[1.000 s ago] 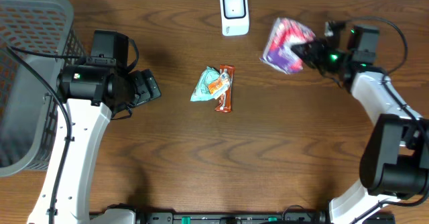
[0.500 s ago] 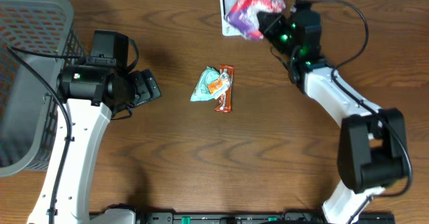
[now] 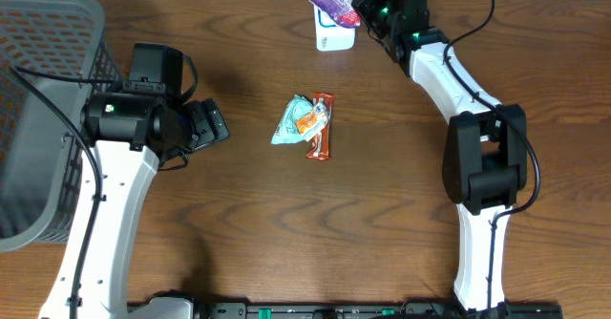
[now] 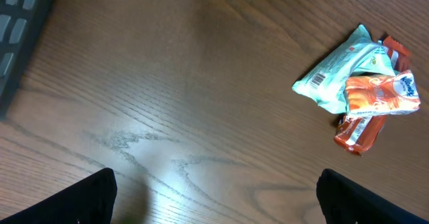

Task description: Scan the item barcode

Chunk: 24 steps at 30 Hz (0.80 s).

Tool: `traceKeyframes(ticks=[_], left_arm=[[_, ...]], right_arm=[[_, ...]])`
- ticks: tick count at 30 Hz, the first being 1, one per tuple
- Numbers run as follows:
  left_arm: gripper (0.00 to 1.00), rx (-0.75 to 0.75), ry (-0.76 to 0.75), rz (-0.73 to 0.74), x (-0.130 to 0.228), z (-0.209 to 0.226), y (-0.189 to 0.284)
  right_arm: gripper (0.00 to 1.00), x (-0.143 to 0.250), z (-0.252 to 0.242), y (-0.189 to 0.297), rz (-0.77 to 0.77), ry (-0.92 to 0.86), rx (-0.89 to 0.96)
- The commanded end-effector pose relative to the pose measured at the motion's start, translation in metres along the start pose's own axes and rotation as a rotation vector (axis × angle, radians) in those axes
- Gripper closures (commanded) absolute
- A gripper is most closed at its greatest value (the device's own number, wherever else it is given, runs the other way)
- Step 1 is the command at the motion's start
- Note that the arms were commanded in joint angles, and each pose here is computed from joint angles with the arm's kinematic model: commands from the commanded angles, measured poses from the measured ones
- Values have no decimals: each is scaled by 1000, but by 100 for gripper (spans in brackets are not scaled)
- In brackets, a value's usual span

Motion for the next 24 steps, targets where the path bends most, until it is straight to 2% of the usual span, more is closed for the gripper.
traceKeyframes(ticks=[1, 7, 13, 18, 24], left_arm=[[5, -13, -1, -5, 0, 3, 1], [5, -13, -1, -5, 0, 3, 1], [5, -13, -1, -5, 0, 3, 1], [5, -13, -1, -5, 0, 3, 1], [5, -13, -1, -5, 0, 3, 1]], right_arm=[[99, 0, 26, 6, 21, 46, -70], [99, -19, 23, 19, 72, 27, -60], [99, -87, 5, 74, -25, 81, 91], [99, -149, -47, 135, -91, 22, 301], [99, -201, -129, 206, -138, -192, 520]])
Point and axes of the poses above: each gripper's point midway between its finger pads, its own y axis back along the fingers, its own z axis along the line the jaws close on, x = y × z, the point moved 9 cm from there along y, back along the fingers, and after that the axes turned 8 degrees about -y, right-handed, at the moved point
